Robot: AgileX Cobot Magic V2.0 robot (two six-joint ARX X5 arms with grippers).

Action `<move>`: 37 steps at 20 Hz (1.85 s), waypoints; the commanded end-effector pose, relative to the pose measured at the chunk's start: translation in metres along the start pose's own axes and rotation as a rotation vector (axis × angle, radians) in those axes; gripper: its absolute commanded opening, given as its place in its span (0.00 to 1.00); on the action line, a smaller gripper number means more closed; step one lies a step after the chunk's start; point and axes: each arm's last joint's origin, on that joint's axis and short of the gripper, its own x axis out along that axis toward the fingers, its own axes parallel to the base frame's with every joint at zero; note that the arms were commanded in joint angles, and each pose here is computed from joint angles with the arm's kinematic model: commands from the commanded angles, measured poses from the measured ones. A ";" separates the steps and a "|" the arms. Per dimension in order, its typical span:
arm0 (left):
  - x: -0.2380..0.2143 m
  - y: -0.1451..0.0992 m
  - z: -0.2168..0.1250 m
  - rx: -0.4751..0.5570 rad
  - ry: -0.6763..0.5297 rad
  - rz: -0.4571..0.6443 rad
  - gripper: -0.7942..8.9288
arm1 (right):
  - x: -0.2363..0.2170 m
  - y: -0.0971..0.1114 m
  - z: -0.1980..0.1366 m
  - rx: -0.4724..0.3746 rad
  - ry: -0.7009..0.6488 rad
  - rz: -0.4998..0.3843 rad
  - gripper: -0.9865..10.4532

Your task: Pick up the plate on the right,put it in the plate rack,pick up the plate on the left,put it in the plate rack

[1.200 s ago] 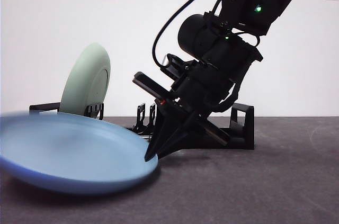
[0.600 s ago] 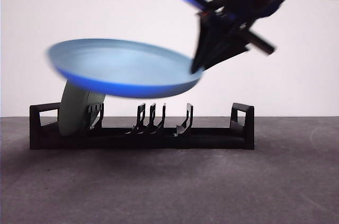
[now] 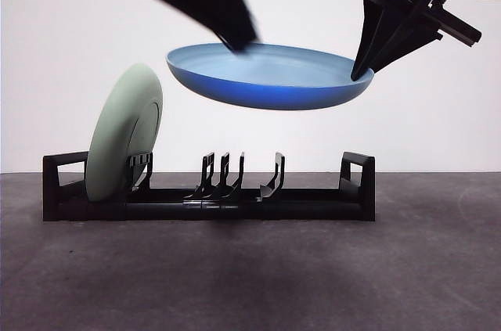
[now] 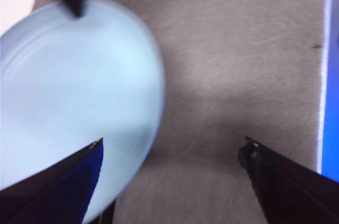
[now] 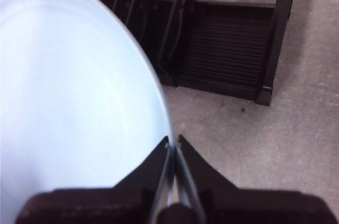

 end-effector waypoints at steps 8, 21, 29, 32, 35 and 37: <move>0.055 0.000 0.003 0.039 0.049 0.046 0.44 | -0.004 0.001 -0.005 -0.027 0.050 0.021 0.08; 0.062 0.010 -0.006 -0.001 -0.015 -0.096 0.07 | -0.008 -0.003 -0.003 -0.011 0.046 0.060 0.08; 0.059 0.002 0.003 -0.130 -0.162 -0.283 0.07 | -0.057 -0.021 0.002 0.019 -0.141 0.008 0.26; 0.060 0.012 0.010 -0.375 -0.255 -0.293 0.07 | -0.088 -0.025 0.005 0.019 -0.310 -0.077 0.25; 0.062 0.037 0.011 -0.621 -0.366 -0.221 0.07 | -0.120 -0.026 0.003 0.037 -0.471 -0.154 0.25; 0.064 0.060 0.006 -0.786 -0.471 -0.231 0.07 | -0.134 -0.025 0.001 0.032 -0.536 -0.164 0.25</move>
